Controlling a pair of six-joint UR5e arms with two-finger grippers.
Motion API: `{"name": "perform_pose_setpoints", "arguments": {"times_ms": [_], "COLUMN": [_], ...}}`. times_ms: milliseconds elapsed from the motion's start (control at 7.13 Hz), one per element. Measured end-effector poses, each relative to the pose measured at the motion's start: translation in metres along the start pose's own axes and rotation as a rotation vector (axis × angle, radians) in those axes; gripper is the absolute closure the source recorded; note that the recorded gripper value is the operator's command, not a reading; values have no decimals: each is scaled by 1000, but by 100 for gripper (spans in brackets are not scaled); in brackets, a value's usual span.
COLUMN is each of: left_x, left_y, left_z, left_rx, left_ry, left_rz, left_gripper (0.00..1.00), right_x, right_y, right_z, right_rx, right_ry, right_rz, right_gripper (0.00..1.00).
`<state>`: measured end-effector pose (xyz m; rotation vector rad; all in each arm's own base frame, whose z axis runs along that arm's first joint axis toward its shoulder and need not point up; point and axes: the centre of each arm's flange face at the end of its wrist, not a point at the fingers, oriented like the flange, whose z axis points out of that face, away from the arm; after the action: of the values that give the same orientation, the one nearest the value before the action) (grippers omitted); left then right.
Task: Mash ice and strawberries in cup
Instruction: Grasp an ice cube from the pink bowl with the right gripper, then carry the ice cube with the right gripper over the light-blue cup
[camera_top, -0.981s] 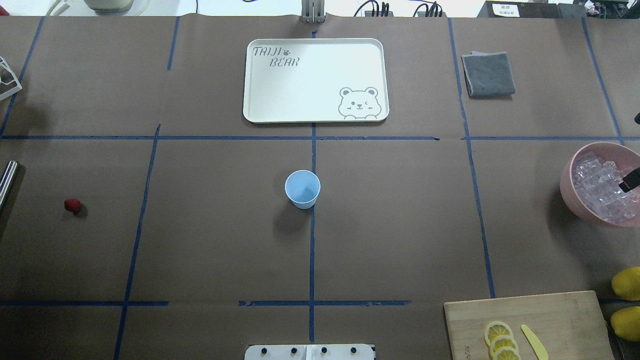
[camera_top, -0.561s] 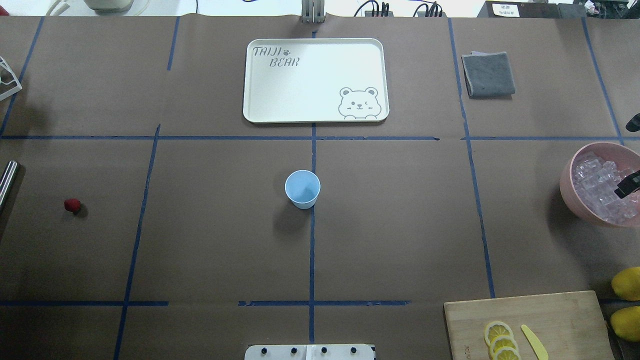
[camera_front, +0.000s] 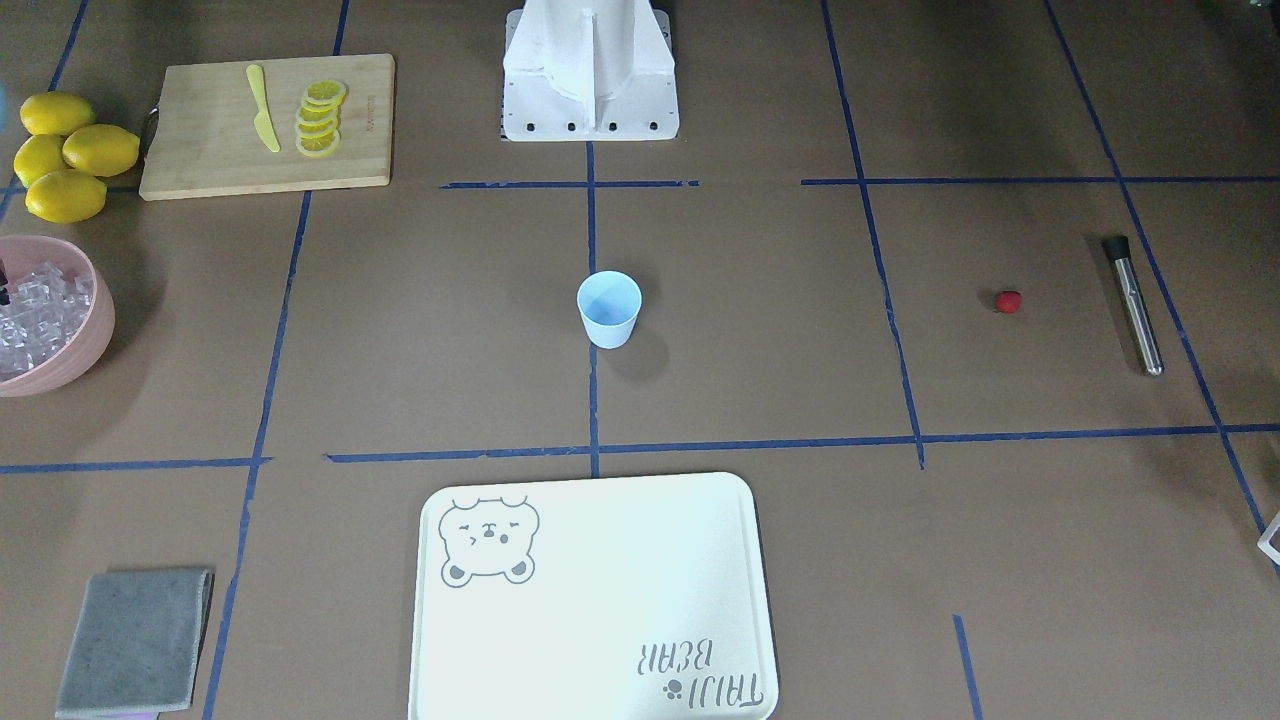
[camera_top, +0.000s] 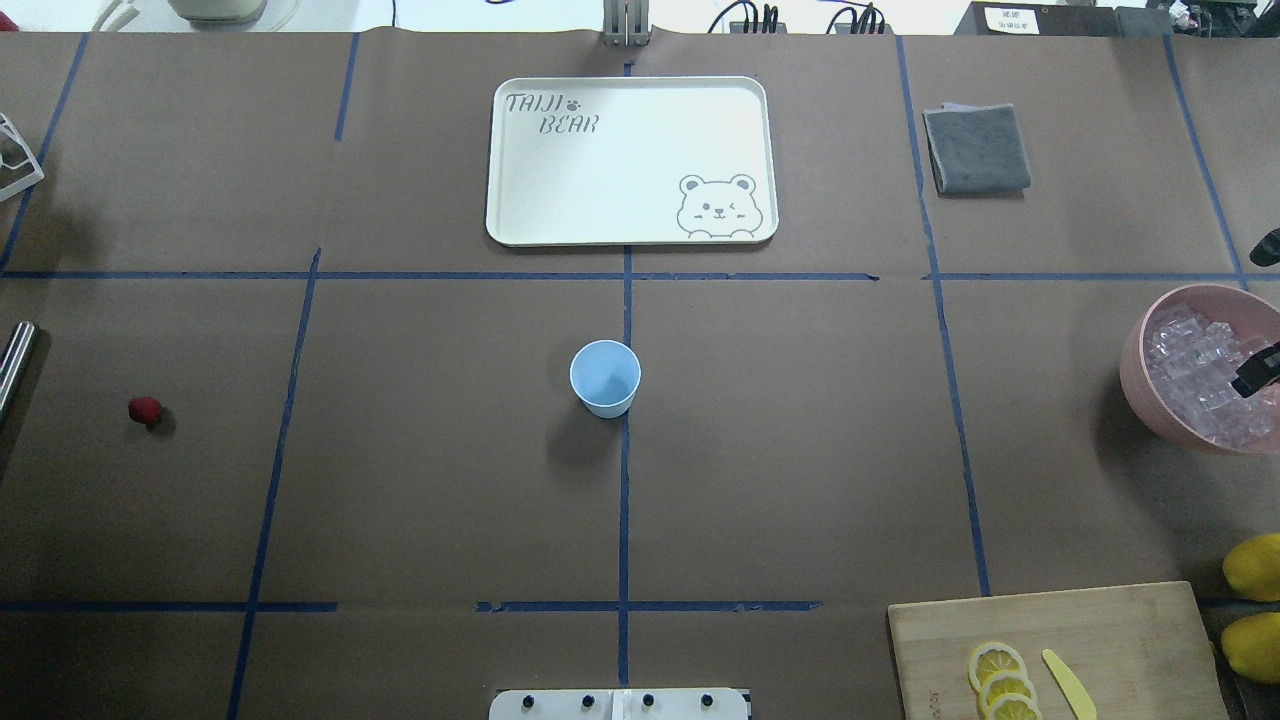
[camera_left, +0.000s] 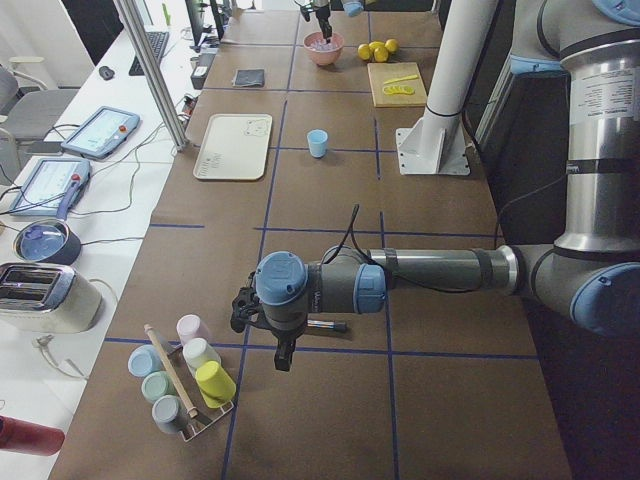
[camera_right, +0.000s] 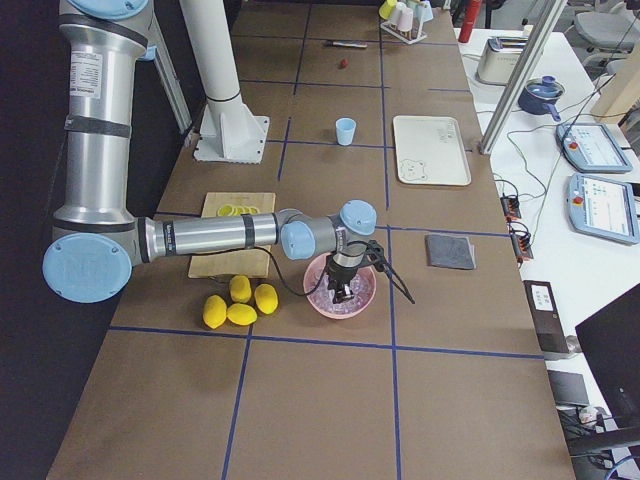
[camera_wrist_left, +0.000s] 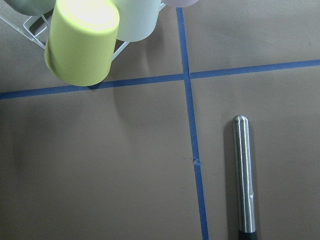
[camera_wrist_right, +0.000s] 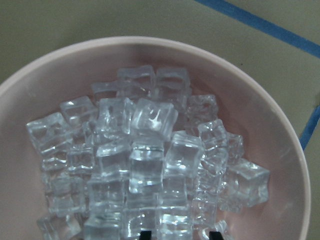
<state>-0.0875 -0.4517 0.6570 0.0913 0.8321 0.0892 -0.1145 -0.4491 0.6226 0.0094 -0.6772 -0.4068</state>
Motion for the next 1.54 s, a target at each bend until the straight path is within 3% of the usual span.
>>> {"name": "perform_pose_setpoints", "arguments": {"times_ms": [140, 280, 561, 1121, 1542], "left_x": [0, 0, 0, 0, 0], "left_y": [0, 0, 0, 1, 2], "left_z": [0, -1, -1, 0, 1], "left_rx": [1, 3, 4, 3, 1], "left_ry": [0, -1, -1, 1, 5], "left_rz": [1, 2, 3, 0, -1], "left_gripper": [0, 0, 0, 0, 0], "right_x": [0, 0, -5, -26, -95], "right_y": [0, 0, 0, 17, -46], "right_z": [0, 0, -11, -109, -200], "right_rx": [0, 1, 20, 135, 167], "right_ry": [0, 0, 1, 3, -58], "right_rz": [-1, -2, -9, 27, 66], "right_gripper": [94, 100, 100, 100, 100]}}
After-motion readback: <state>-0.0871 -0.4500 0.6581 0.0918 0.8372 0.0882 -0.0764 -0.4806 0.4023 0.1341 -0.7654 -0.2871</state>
